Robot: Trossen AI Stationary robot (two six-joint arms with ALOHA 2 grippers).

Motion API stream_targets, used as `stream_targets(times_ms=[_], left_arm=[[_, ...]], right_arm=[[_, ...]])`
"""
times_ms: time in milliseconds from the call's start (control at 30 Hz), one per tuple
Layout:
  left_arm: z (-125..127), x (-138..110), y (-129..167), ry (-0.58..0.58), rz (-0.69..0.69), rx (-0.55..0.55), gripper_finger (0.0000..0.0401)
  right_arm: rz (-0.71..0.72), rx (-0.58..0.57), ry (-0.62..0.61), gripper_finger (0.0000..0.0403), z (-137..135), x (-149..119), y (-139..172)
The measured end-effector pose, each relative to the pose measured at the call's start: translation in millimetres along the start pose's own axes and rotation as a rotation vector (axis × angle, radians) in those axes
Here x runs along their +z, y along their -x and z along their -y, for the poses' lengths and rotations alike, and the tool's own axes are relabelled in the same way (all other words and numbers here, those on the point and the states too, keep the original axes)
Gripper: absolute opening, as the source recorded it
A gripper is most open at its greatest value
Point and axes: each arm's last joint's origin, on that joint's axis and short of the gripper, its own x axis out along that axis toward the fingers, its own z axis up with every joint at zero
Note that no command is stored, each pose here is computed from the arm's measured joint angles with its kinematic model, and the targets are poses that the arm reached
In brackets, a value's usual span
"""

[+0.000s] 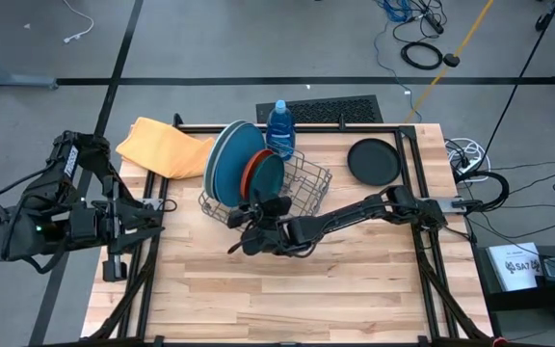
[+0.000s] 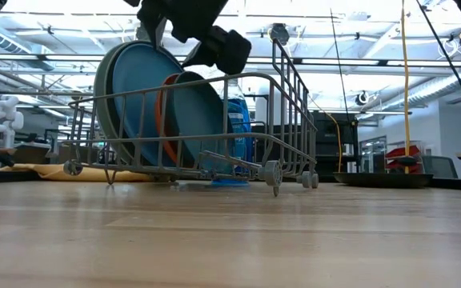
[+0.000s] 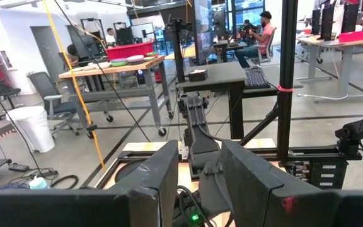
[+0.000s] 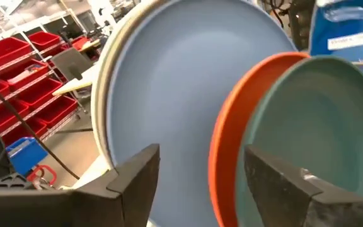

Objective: Sort dishes
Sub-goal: Put the black plate into the dish rack

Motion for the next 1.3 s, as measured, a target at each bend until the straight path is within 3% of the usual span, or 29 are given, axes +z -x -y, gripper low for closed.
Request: stream_targets(times_ms=[233, 467, 600, 733, 833, 900, 1033, 1133, 1200, 1300], left_arm=[[0.0, 0.0, 0.0, 0.001, 0.0, 0.0, 0.0123], [1.1, -0.3, -0.2, -0.001, -0.001, 0.0, 0.0123], [3.6, -1.0, -0.7, -0.002, -0.002, 0.0, 0.0123], [7.0, -2.7, -1.3, 0.0, -0.005, 0.001, 0.0123], [10.7, -4.0, -2.1, -0.01, -0.007, 0.001, 0.0123], [11.8, -4.5, -2.6, -0.014, -0.008, 0.002, 0.0123], [13.2, -5.4, -6.6, -0.02, -0.011, 0.022, 0.0123], [14.2, -6.4, -11.6, -0.027, -0.016, 0.047, 0.0123], [15.0, -7.1, -15.5, -0.032, -0.019, 0.066, 0.0123], [16.7, -8.5, -20.3, -0.042, -0.025, 0.086, 0.0123]], right_arm=[[0.025, 0.053, 0.108, 0.0224, -17.3, 13.8, 8.7], [0.054, 0.117, 0.418, 0.0224, -44.6, 42.4, 33.4], [0.082, 0.133, 0.624, 0.0224, -59.1, 57.9, 62.9], [0.143, 0.016, 0.808, 0.0224, -64.0, 73.4, 101.4], [0.177, -0.031, 0.894, 0.0224, -65.1, 82.9, 132.2], [0.173, 0.008, 0.916, 0.0224, -66.9, 88.6, 150.6], [0.034, 0.317, 0.915, 0.0224, -69.1, 80.0, 175.0], [-0.19, 0.567, 0.92, 0.0224, -64.5, 65.1, 180.5], [-0.301, 0.591, 0.921, 0.0224, -57.9, 53.9, 180.4], [-0.398, 0.479, 0.978, 0.0224, -39.2, 41.2, 179.4]])
